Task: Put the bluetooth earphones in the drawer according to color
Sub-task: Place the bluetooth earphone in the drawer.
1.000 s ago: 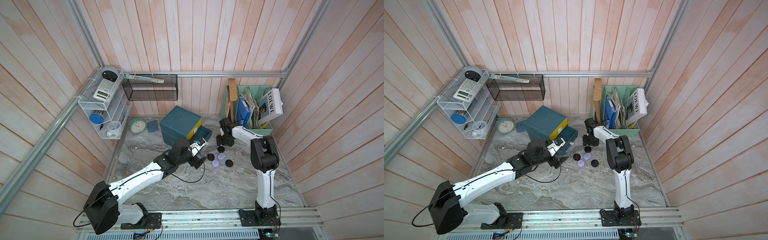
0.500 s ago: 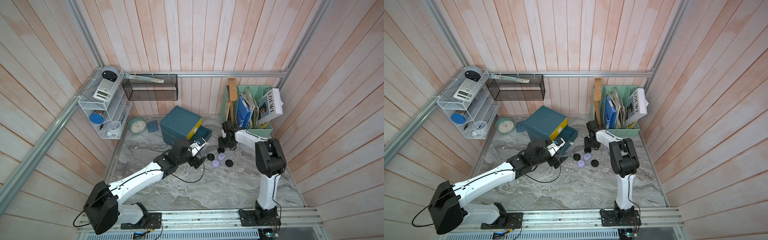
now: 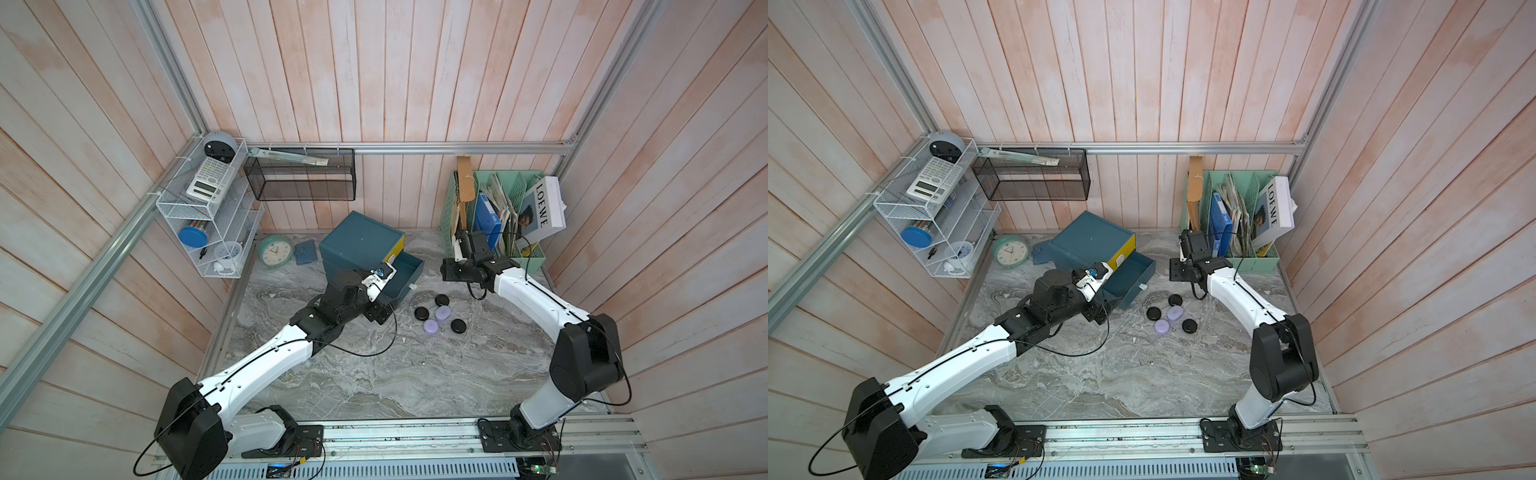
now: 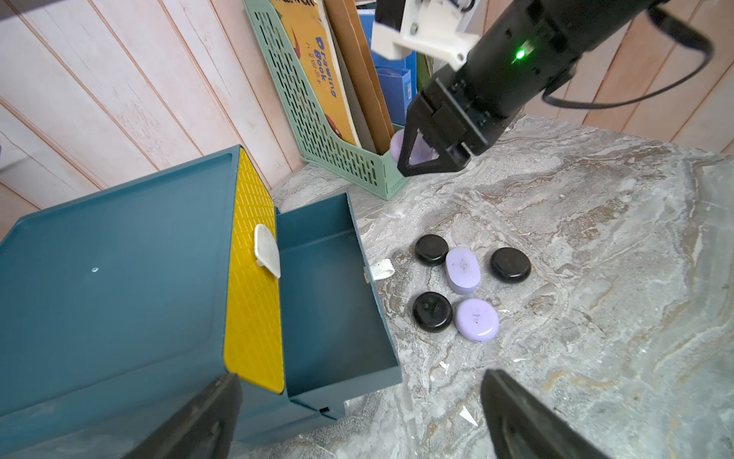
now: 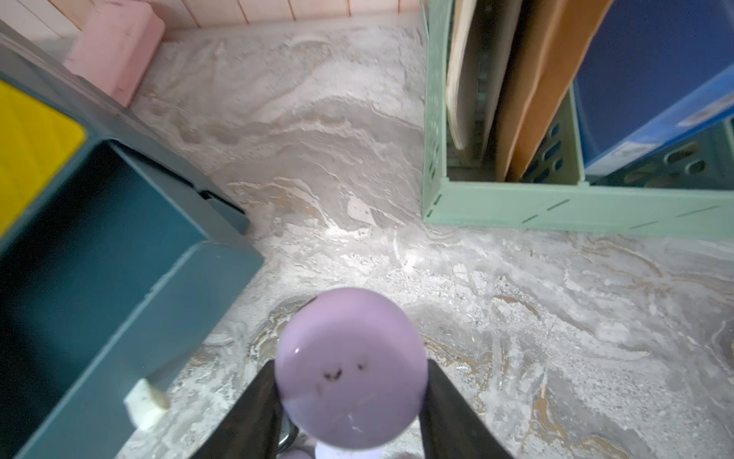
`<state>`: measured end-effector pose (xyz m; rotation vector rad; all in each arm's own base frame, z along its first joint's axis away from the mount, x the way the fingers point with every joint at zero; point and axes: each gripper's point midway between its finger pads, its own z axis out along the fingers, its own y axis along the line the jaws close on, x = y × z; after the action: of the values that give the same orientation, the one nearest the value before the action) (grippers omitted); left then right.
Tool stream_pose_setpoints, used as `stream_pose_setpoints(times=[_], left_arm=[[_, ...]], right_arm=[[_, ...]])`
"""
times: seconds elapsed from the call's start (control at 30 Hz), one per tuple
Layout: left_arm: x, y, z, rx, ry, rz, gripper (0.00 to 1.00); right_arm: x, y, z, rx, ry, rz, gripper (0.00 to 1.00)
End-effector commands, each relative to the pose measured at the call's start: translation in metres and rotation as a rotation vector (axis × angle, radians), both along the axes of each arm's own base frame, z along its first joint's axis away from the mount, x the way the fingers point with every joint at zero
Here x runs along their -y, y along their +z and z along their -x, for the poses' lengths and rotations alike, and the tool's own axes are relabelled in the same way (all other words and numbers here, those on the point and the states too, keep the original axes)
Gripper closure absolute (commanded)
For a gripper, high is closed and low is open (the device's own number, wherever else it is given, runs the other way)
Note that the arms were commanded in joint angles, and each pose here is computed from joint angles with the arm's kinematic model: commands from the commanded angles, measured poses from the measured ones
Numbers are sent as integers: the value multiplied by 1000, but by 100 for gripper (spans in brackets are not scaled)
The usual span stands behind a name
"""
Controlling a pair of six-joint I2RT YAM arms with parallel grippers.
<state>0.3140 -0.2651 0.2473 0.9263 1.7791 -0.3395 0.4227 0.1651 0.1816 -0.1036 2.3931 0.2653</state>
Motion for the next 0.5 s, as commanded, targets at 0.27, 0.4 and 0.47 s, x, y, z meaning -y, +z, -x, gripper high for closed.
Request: stream_pose_setpoints(times=[0.27,0.4,0.47], left_arm=[[-22,24,-7,91,72,-25,0],[-27,30,-8,88,79,-7,0],[-29,36,-8,87,78,22,0]], right_arm=[[-81,60,14,151,198,-184,71],[-102,60,15,121,247,-218,71],[-111,59,16,126,263,-224,71]])
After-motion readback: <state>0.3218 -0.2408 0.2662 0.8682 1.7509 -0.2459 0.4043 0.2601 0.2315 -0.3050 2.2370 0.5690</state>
